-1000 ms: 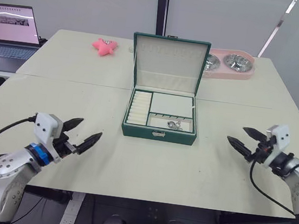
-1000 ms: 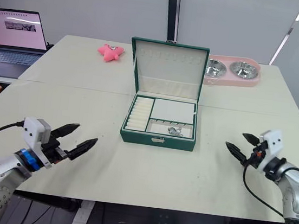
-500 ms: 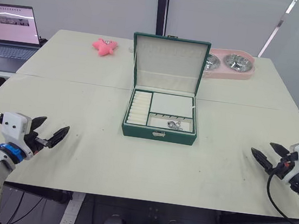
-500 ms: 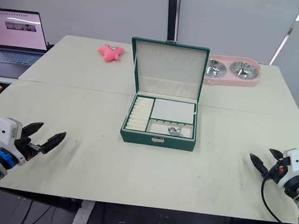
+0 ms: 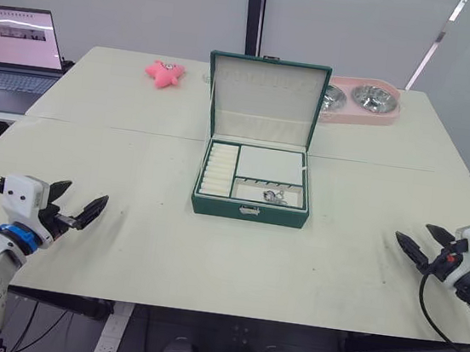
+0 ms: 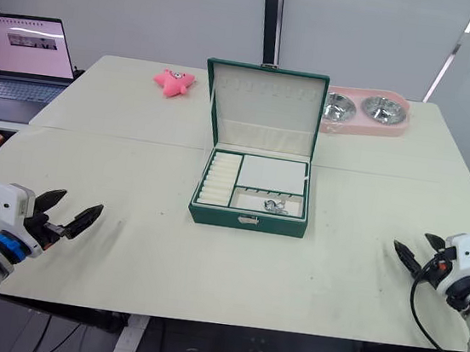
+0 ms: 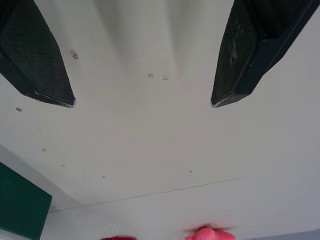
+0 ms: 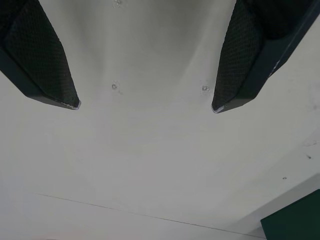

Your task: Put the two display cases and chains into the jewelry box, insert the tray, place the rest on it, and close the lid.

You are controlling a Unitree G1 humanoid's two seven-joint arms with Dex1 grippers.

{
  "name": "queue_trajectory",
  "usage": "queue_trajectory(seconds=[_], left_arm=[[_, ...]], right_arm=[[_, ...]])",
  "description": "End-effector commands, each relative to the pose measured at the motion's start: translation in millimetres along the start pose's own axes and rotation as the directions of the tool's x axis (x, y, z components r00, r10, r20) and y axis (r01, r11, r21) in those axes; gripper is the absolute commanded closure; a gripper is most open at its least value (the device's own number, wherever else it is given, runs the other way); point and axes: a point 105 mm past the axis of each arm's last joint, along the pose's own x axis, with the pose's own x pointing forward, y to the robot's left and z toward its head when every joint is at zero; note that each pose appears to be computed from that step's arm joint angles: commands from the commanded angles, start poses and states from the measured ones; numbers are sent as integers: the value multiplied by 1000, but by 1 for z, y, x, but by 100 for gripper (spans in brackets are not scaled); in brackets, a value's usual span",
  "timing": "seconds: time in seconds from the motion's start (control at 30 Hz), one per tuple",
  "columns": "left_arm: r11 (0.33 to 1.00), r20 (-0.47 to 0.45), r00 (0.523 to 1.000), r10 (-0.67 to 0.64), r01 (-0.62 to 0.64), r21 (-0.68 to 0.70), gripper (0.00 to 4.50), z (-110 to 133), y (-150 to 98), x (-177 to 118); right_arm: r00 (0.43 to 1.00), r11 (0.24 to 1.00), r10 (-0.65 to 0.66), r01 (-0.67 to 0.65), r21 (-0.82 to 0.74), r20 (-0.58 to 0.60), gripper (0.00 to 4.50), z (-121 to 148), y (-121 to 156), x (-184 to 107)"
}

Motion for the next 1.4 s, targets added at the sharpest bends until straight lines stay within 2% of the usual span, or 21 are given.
queue_trajectory(seconds=[0.03, 0.13, 0.3, 0.5, 0.53, 0.57, 0.77, 1.0, 1.4], left_arm=[[999, 39, 998, -41, 40, 3, 0, 15, -10, 13], [998, 32, 997, -65, 66, -20, 61, 18, -18, 30], [989, 24, 990, -137, 139, -56, 231, 17, -48, 65], [977, 33, 980, -195, 197, -78, 430, 20, -74, 101], [975, 35, 978, -204, 206, -85, 450, 21, -78, 106], [973, 38, 977, -210, 212, -90, 450, 21, -81, 110], [952, 65, 958, -278, 284, -113, 450, 26, -106, 125], [908, 93, 916, -390, 399, -127, 450, 31, -137, 128], [866, 58, 881, -469, 472, -162, 450, 16, -152, 116]], right_arm=[[996, 999, 47, -45, -21, 82, 3, 26, 13, 16], [991, 995, 94, -91, -36, 93, 64, 34, 30, 35], [975, 981, 194, -190, -49, 109, 237, 51, 65, 70], [959, 966, 259, -254, -57, 114, 399, 61, 98, 106], [959, 965, 260, -255, -57, 112, 424, 62, 101, 111], [957, 963, 269, -264, -61, 110, 448, 62, 105, 115], [945, 949, 313, -307, -66, 100, 449, 64, 123, 131], [925, 929, 368, -363, -65, 98, 449, 65, 138, 136], [874, 880, 474, -473, -39, 104, 449, 65, 162, 128]])
